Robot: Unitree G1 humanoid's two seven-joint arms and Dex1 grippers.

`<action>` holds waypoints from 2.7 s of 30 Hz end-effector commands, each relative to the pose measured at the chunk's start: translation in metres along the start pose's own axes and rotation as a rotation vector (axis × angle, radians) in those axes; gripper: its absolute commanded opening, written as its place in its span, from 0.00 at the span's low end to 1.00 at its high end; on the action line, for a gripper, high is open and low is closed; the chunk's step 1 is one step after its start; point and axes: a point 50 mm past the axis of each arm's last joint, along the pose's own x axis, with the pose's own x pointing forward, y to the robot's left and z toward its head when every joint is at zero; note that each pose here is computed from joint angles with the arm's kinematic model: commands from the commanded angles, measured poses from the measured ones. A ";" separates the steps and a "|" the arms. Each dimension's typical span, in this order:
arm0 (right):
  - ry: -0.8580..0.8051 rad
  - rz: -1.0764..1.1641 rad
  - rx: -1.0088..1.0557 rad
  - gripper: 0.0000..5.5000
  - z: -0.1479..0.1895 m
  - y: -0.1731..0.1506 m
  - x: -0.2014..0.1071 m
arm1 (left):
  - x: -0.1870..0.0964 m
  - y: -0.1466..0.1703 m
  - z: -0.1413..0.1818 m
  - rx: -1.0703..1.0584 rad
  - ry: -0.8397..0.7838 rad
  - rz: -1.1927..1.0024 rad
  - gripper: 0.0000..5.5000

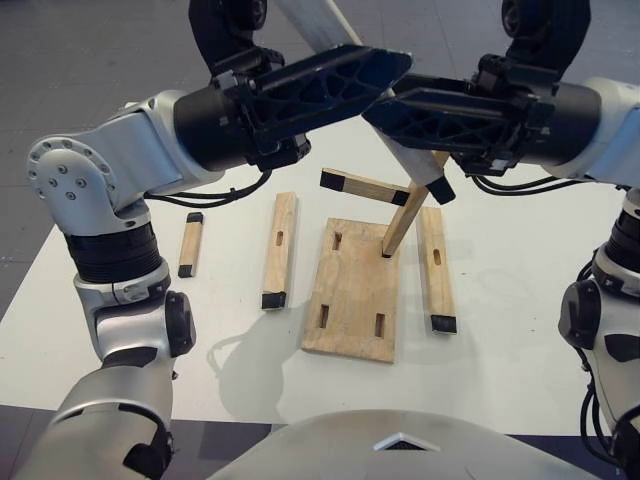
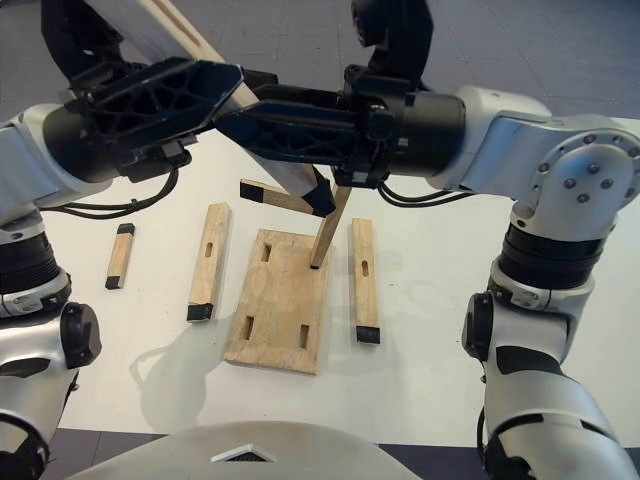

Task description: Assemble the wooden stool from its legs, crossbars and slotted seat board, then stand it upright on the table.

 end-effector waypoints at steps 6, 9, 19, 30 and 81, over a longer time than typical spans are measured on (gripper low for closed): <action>0.041 -0.013 0.015 0.37 -0.008 0.002 -0.008 | -0.001 -0.003 0.002 0.005 -0.021 -0.010 0.57; 0.063 -0.016 0.030 0.37 -0.013 0.001 -0.011 | -0.003 -0.004 0.004 -0.001 -0.037 -0.017 0.56; 0.143 -0.097 0.008 0.48 -0.015 -0.016 -0.022 | -0.003 -0.006 0.000 -0.017 -0.027 -0.031 0.53; 0.192 -0.110 -0.003 0.86 -0.020 -0.021 -0.029 | -0.010 -0.006 -0.002 0.003 -0.015 -0.006 0.42; 0.809 -0.391 -0.398 1.00 -0.172 -0.003 -0.066 | -0.053 -0.016 -0.008 0.362 0.015 0.393 0.37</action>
